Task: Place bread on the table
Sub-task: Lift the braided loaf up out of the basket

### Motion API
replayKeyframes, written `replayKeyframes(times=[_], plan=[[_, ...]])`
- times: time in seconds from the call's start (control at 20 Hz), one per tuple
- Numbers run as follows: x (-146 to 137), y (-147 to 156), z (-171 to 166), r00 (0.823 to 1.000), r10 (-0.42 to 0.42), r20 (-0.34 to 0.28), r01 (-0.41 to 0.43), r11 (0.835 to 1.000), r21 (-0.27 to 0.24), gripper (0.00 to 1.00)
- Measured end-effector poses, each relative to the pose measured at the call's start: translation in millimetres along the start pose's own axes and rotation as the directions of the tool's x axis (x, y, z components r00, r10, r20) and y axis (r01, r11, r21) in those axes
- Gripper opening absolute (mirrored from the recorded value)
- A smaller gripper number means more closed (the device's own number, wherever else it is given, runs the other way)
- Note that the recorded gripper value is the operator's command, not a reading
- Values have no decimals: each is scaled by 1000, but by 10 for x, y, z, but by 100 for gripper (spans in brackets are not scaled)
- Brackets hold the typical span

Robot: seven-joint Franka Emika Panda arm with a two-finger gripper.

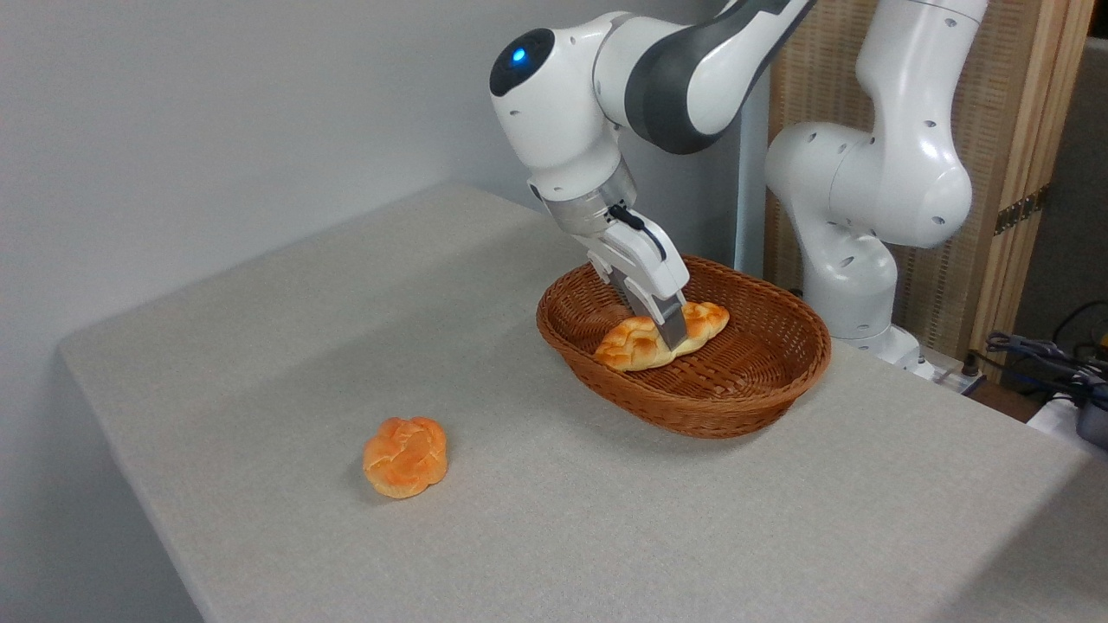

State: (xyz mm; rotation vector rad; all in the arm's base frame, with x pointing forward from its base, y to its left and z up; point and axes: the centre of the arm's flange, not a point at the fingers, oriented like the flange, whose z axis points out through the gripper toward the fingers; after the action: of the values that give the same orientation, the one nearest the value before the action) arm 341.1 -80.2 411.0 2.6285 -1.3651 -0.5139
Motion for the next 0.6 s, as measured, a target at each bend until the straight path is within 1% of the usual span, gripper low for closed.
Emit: replayKeyframes(times=[0.15, 0.25, 0.35, 0.45, 0.5, 0.6], plan=[[73, 156, -290, 999, 40, 22, -40, 999, 3, 24], [99, 238, -548, 998, 59, 19, -59, 998, 12, 24], [143, 279, -762, 997, 74, 7, -74, 997, 36, 24], [156, 249, -954, 997, 78, 23, -79, 995, 66, 24], [152, 195, -1050, 997, 75, 19, -76, 994, 78, 24], [105, -33, -1234, 999, 50, -13, -48, 996, 79, 24]])
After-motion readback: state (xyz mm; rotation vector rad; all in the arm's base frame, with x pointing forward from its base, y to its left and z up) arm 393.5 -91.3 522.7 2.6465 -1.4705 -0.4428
